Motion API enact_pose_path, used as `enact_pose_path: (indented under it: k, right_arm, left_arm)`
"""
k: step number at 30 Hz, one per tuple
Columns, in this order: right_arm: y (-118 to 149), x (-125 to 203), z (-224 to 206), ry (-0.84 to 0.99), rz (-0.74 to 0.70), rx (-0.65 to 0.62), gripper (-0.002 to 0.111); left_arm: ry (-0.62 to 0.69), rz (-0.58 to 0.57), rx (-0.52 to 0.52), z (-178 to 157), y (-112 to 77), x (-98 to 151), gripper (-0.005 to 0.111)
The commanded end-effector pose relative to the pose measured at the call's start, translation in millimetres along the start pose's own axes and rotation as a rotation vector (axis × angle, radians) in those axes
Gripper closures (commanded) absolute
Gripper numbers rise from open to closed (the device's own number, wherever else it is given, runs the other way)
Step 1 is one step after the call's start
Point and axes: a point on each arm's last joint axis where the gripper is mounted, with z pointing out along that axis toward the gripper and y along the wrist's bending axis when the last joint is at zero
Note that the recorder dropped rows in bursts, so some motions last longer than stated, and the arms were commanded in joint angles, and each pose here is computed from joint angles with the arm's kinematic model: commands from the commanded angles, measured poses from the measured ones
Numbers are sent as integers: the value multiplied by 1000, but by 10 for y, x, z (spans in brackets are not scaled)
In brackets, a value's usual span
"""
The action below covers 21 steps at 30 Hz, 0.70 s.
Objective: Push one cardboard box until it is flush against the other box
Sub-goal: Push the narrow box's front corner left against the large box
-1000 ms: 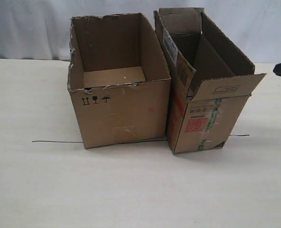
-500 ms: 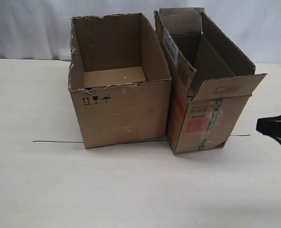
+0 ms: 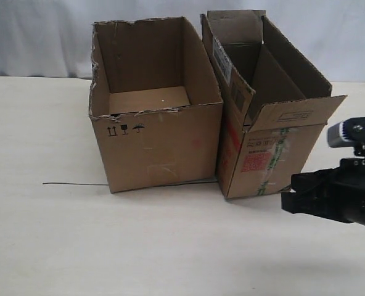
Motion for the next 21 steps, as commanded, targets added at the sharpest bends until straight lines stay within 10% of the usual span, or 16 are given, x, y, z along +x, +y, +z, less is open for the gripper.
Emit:
enact_pose_path:
  k: [1, 21]
  right_arm:
    - [81, 28, 222, 25, -46, 54, 103]
    - [368, -544, 980, -26, -209, 83, 103]
  left_arm:
    - [-6, -1, 7, -3, -4, 4, 107]
    - [-6, -1, 7, -3, -4, 4, 107]
